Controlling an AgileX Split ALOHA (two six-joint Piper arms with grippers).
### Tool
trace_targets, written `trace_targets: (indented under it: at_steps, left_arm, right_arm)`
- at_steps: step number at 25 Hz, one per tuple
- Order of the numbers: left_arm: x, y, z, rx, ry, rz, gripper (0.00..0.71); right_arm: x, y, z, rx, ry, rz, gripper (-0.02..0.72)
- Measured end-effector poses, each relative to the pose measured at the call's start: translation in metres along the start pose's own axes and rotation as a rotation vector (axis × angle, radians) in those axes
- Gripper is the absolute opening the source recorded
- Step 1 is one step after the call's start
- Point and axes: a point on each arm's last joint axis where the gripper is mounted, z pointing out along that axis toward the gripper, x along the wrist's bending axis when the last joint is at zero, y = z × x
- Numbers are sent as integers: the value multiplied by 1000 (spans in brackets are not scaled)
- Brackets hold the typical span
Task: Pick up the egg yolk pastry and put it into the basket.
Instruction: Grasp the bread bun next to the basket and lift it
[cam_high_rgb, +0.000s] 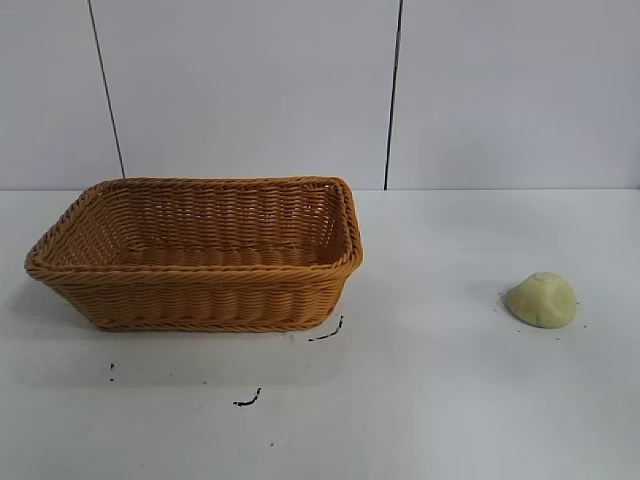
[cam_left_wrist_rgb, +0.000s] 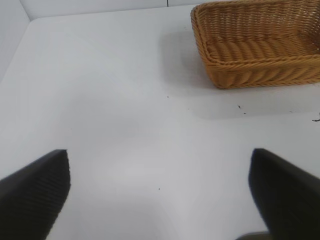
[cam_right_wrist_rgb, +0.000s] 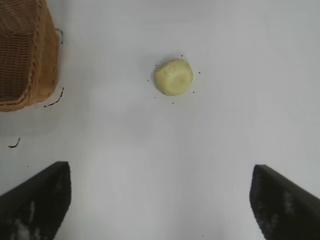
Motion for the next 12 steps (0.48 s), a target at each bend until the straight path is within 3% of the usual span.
trace_targets:
  at_steps: [12]
  left_arm:
    - [0, 0, 0, 0, 0, 0, 697]
  right_arm:
    - [-15, 62, 145, 279, -35, -43, 695]
